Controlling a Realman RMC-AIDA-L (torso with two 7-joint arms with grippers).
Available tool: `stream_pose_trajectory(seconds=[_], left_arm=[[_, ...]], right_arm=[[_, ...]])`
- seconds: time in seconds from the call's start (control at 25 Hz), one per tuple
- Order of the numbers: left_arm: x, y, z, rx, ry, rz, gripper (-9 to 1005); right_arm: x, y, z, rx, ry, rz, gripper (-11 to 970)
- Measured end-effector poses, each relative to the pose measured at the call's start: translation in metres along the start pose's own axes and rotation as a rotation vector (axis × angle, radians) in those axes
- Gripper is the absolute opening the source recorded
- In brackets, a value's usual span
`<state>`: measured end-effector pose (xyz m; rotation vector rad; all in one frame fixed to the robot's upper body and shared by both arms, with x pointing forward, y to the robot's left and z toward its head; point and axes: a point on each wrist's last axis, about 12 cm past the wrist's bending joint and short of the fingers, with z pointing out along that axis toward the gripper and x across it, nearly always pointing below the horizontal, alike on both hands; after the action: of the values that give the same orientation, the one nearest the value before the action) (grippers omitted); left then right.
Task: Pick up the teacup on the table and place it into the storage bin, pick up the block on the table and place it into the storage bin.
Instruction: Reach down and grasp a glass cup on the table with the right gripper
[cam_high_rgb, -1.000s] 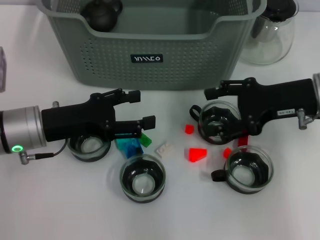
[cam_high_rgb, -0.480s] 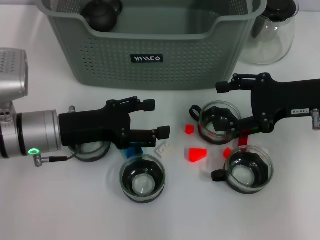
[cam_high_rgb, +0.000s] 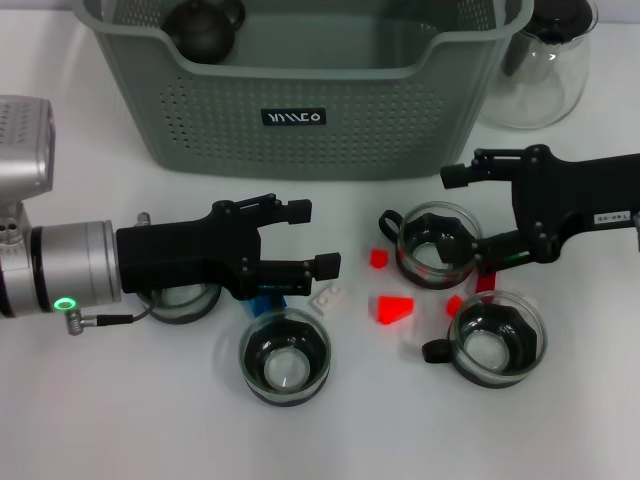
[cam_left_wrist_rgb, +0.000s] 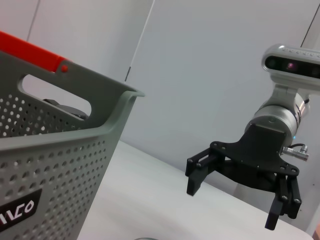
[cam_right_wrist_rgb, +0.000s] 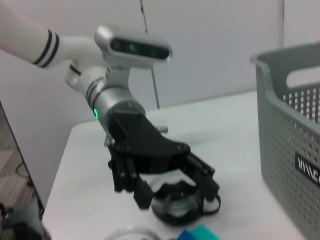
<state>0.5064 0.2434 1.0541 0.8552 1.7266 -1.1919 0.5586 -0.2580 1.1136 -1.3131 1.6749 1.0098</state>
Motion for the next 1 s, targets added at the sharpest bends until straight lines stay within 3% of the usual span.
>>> stream_pose_trajectory(seconds=[0.36, 0.52, 0.72, 1.0], left_arm=[[0.004, -0.001, -0.003, -0.012, -0.011, -0.013, 903], [0.002, 0.0, -0.003, -0.014, -0.011, -0.01, 903], [0.001, 0.0, -0.002, -0.015, -0.013, -0.008, 903], [0.003, 0.0, -0.003, -0.032, -0.034, -0.018, 903]], right_arm=[[-0.027, 0.005, -0.023, -0.092, 0.212, 0.062, 947], [-0.043, 0.007, -0.032, -0.106, 0.376, 0.083, 947], [-0.049, 0.009, -0.022, -0.14, 0.569, 0.08, 946], [-0.054, 0.015, 0.004, -0.236, 0.663, 0.015, 943]])
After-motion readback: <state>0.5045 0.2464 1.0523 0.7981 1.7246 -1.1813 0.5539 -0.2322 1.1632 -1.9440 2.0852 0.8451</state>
